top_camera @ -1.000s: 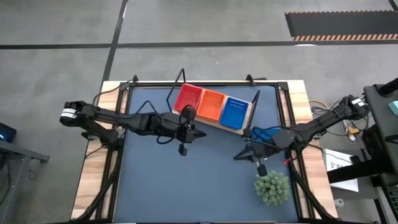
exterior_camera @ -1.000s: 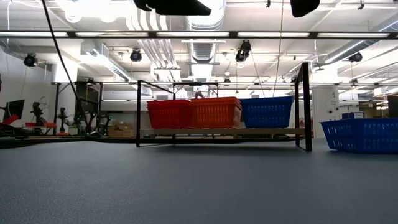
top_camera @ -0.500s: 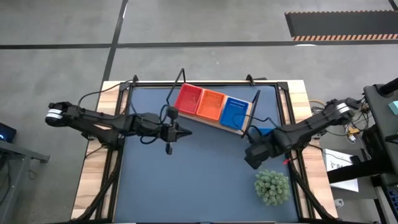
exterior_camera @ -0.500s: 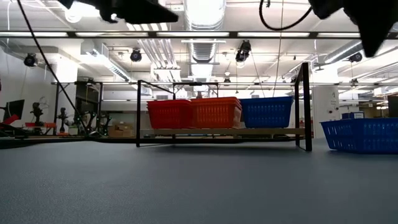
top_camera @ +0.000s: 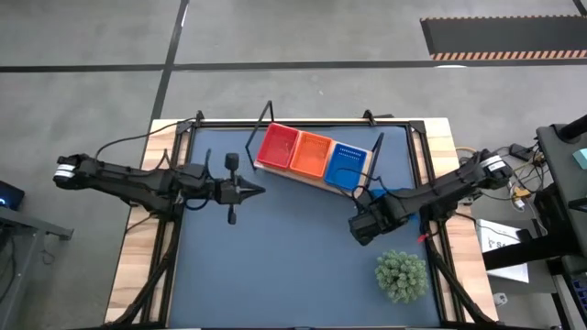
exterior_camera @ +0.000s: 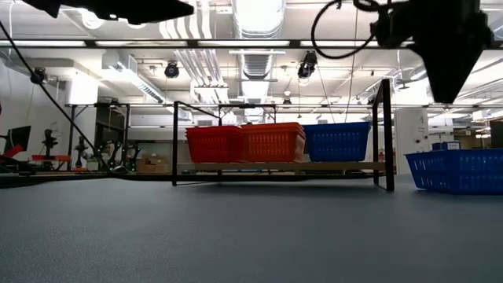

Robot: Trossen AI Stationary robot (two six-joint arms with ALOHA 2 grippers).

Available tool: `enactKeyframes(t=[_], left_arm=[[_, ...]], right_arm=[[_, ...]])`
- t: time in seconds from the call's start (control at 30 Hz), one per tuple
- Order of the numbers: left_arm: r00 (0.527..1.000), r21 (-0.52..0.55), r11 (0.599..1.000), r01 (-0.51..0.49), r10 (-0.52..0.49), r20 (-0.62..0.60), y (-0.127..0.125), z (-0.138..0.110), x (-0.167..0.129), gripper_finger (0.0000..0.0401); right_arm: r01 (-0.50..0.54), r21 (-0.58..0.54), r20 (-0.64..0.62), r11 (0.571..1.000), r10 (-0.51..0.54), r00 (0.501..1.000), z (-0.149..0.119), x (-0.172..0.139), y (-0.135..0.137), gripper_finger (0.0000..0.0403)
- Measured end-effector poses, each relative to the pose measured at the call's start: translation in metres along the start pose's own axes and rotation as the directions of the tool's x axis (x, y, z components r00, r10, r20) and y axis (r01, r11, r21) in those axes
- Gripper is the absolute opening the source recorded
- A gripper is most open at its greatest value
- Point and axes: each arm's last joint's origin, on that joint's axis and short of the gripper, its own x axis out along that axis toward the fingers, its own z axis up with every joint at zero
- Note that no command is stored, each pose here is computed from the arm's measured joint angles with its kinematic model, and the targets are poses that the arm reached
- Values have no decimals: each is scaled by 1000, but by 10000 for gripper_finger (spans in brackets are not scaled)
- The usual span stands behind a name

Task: Stack baskets on shelf by color
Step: Stack the blue bin on top of the blue bins on the shelf

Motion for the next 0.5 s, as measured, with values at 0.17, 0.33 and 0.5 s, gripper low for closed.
enactKeyframes(t=[0.17, 0.33, 0.5], left_arm=[[1000, -18, 1000, -12, 13, 21, 0, -3, -10, 1], [999, -20, 1000, -20, 20, 33, 0, -5, -17, 1], [999, -21, 1000, -23, 23, 38, 0, -4, -18, 1]], right_arm=[[5, 42, 3, 999, -5, 1000, 0, 21, -4, 176], [26, 68, 23, 997, -27, 999, -1, 50, -9, 179], [18, 124, 49, 992, -24, 998, 0, 73, -13, 180]])
